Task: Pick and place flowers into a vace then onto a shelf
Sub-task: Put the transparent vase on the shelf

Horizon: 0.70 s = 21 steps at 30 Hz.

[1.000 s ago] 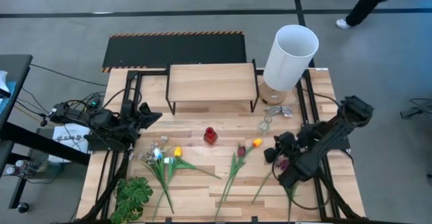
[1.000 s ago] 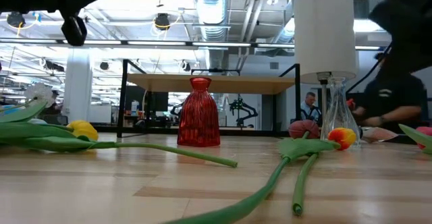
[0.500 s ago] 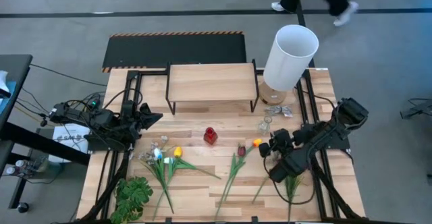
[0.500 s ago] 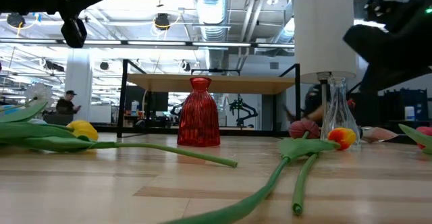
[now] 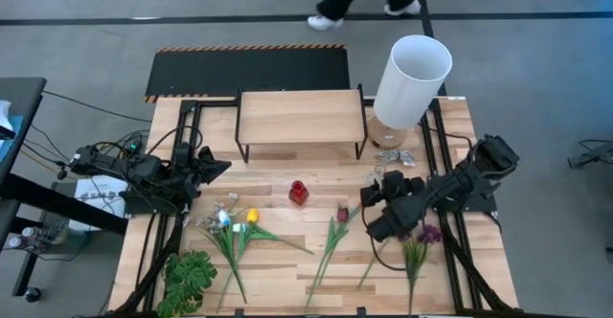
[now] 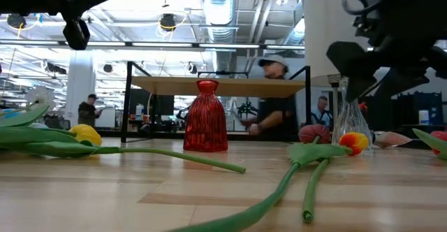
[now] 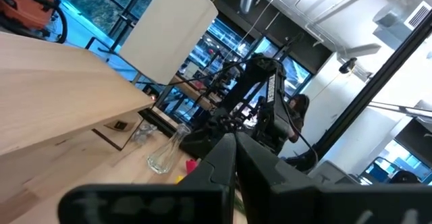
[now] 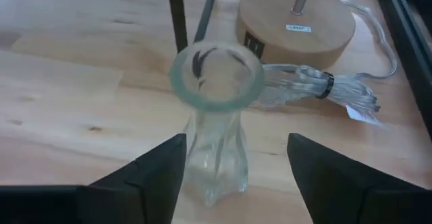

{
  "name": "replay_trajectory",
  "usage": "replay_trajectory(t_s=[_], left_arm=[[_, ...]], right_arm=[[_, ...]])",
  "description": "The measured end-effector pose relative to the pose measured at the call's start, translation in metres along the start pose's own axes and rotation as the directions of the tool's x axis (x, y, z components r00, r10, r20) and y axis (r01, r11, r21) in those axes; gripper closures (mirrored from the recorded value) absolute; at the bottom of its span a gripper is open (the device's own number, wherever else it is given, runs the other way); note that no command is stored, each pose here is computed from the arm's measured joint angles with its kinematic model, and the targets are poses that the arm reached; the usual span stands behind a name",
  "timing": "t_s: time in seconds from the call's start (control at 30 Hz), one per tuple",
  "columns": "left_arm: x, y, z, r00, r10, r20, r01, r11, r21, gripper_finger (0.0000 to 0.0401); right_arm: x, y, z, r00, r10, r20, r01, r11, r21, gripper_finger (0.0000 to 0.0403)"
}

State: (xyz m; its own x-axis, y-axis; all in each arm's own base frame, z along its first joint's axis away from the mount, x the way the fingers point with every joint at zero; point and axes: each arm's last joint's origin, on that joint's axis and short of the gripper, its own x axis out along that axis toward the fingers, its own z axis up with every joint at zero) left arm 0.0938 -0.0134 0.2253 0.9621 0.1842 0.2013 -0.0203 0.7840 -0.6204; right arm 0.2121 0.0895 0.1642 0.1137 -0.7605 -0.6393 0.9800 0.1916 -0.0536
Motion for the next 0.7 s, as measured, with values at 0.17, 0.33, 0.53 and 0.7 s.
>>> replay_trajectory(t_s=[0.17,0.33,0.53,0.7], left_arm=[[0.0,0.001,-0.002,1.0,0.012,-0.018,-0.012,1.0,0.01,0.0401],[0.0,0.001,-0.002,1.0,0.012,-0.019,-0.012,1.0,0.005,0.0401],[0.0,0.001,-0.002,1.0,0.012,-0.022,-0.012,1.0,0.006,0.0401],[0.0,0.001,-0.002,1.0,0.012,-0.022,-0.012,1.0,0.001,0.0401]], right_arm=[[0.009,0.005,0.006,1.0,-0.017,-0.012,0.018,0.998,0.054,0.0148],[0.016,0.01,0.011,1.0,-0.014,-0.028,0.017,0.996,0.092,0.0148],[0.025,0.019,0.015,0.995,-0.001,-0.097,0.011,0.995,0.1,0.0148],[0.029,0.02,0.018,0.995,-0.013,-0.104,0.025,0.993,0.115,0.0157]])
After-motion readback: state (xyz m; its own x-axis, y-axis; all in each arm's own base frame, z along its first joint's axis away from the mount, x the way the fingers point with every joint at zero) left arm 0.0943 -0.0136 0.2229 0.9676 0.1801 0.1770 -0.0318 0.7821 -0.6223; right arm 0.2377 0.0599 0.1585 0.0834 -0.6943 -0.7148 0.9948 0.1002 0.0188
